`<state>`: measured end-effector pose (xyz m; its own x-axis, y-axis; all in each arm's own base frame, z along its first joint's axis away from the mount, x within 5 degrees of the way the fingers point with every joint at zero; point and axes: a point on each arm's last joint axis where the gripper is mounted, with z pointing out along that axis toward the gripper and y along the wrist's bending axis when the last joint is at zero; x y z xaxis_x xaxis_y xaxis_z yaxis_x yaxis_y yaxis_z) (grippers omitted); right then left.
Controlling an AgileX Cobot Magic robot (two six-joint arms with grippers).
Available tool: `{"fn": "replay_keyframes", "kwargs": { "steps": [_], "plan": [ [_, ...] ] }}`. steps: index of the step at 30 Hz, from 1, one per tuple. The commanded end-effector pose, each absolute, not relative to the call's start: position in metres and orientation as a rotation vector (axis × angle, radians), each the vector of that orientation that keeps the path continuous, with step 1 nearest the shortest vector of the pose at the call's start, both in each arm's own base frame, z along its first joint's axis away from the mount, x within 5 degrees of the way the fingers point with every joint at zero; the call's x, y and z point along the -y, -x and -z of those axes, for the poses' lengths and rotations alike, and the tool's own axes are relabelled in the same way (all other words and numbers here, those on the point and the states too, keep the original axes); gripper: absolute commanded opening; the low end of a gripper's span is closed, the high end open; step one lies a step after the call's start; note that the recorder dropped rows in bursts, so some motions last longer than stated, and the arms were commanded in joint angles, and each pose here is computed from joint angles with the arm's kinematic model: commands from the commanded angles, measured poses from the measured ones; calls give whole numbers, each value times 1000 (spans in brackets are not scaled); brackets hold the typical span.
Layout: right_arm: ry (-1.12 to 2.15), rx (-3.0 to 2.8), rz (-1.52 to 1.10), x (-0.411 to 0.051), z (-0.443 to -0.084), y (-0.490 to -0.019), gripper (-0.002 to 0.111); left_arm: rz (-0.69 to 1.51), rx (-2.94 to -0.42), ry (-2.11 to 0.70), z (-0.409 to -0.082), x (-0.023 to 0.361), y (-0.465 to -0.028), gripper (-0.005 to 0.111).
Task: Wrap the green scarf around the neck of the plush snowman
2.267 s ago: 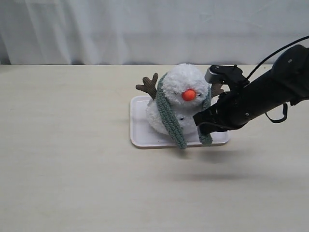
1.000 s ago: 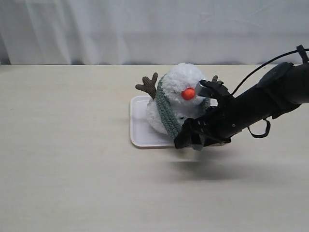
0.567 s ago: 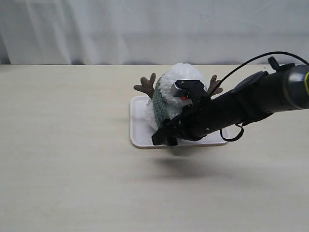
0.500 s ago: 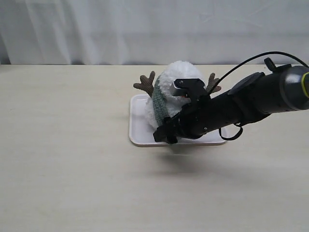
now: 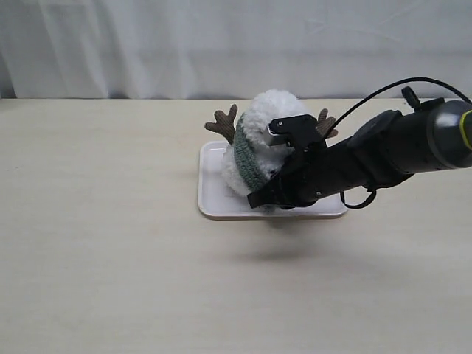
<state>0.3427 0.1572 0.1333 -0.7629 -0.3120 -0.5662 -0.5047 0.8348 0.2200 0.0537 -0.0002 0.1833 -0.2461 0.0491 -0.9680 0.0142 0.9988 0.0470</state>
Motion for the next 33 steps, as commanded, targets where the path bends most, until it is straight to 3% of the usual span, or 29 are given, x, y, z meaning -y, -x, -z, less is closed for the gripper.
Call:
{"fn": "replay_keyframes", "kwargs": {
  "steps": [1, 12, 20, 31, 33],
  "plan": [
    [696, -2511, -496, -157, -143, -335, 4, -24, -1808, -50, -184, 1, -54, 0],
    [728, -2627, -194, -135, -154, -329, 4, -24, -1808, -50, -184, 1, -54, 0],
    [736, -2685, -176, -135, -131, -331, 4, -24, -1806, -49, -184, 1, -54, 0],
    [727, -2646, -179, -134, -145, -330, 4, -24, -1806, -49, -184, 1, -54, 0],
    [733, -2672, -196, -134, -151, -326, 15, -24, -1806, -49, -184, 1, -54, 0]
  ]
}}
